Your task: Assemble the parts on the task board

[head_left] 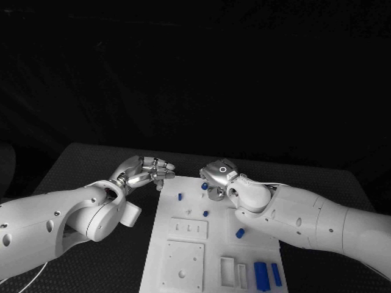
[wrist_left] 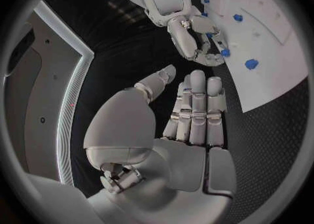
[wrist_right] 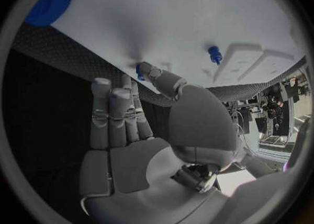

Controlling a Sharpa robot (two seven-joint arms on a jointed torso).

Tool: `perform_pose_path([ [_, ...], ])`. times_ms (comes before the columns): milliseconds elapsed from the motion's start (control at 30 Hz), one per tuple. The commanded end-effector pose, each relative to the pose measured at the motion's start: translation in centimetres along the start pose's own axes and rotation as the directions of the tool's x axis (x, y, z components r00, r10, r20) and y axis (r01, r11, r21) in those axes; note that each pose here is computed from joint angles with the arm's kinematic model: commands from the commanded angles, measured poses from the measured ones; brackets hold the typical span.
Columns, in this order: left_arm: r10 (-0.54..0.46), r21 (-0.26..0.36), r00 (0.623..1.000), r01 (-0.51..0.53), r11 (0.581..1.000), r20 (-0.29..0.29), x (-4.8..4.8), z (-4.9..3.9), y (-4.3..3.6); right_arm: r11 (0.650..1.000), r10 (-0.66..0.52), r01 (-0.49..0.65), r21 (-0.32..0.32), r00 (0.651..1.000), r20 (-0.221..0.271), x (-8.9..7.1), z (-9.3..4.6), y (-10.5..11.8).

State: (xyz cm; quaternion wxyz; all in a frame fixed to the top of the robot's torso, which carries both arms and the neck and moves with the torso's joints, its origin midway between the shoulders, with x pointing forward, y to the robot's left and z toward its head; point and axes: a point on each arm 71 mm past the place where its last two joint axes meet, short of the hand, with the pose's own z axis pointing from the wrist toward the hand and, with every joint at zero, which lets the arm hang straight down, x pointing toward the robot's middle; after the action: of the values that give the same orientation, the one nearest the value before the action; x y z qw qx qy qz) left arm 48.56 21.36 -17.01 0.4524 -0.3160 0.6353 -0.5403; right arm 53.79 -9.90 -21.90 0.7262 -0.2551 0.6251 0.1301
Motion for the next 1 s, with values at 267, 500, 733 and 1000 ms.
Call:
perform_pose_path([
  [267,0.002,0.007,1.0,-0.002,1.0,0.008,-0.31,-0.05,-0.09,0.999,0.05,-0.049,-0.007,0.997,0.059,-1.2,-0.6,-0.4],
  [500,0.004,0.005,1.0,-0.004,1.0,0.018,-0.94,-0.08,0.1,0.992,0.13,-0.13,-0.006,0.987,0.094,-3.0,-2.4,-1.8],
  [733,0.008,0.005,0.999,-0.008,1.0,0.034,-1.83,0.33,0.5,0.967,0.25,-0.253,0.04,0.966,0.062,-4.1,-5.3,-5.1],
  [1000,0.006,-0.002,0.999,-0.005,1.0,0.042,-2.16,0.63,1.14,0.927,0.353,-0.347,0.142,0.936,-0.014,-2.8,-6.9,-8.8],
])
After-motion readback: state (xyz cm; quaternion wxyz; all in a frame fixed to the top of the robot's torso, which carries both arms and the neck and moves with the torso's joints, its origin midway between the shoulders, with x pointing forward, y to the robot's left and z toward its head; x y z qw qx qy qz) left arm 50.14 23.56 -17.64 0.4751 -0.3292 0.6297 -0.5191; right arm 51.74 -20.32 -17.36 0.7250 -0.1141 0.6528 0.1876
